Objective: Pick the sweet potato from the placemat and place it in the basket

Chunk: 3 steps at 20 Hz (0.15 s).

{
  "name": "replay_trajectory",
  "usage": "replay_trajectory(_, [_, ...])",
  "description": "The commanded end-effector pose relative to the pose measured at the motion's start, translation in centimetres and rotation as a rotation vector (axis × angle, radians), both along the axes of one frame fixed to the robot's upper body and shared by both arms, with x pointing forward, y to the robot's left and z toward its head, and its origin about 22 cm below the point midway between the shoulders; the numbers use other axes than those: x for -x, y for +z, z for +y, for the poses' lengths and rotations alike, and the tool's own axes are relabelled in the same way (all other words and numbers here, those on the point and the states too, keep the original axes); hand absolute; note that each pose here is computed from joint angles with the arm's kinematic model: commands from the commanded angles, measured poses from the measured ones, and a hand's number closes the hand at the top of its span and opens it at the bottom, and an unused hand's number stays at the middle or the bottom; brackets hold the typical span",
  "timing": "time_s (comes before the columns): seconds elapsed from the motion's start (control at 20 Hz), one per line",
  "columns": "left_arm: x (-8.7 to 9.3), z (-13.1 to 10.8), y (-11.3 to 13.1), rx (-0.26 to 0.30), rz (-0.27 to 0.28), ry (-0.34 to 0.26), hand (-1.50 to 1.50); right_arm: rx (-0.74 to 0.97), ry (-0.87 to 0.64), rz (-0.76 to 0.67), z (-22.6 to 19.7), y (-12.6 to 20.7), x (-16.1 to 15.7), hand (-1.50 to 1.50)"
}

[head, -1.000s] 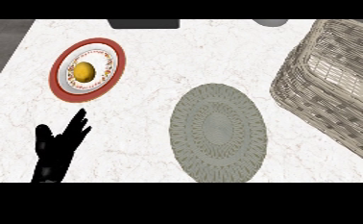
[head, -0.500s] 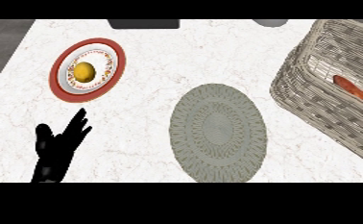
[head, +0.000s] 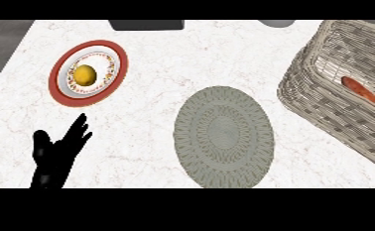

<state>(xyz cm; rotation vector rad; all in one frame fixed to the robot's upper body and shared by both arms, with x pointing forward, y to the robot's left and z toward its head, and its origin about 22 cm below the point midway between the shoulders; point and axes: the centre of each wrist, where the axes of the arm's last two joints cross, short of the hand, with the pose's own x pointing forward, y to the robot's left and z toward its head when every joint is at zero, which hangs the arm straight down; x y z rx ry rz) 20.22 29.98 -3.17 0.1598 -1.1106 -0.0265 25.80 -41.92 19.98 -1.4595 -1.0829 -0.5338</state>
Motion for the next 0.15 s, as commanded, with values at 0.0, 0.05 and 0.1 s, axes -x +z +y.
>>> replay_trajectory(0.0, [2.1,0.2,-2.7,-0.004,0.104,0.026,0.00,-0.005,-0.051,0.001,-1.4,1.1,5.0,-1.50])
replay_trajectory(0.05, [1.6,-0.2,-2.3,0.012,0.111,0.024,0.00,0.002,-0.074,0.001,-2.1,1.3,5.7,-1.50])
replay_trajectory(0.1, [2.9,0.3,-2.6,0.007,0.094,0.029,0.00,-0.023,-0.081,-0.033,-1.4,1.7,6.5,-1.50])
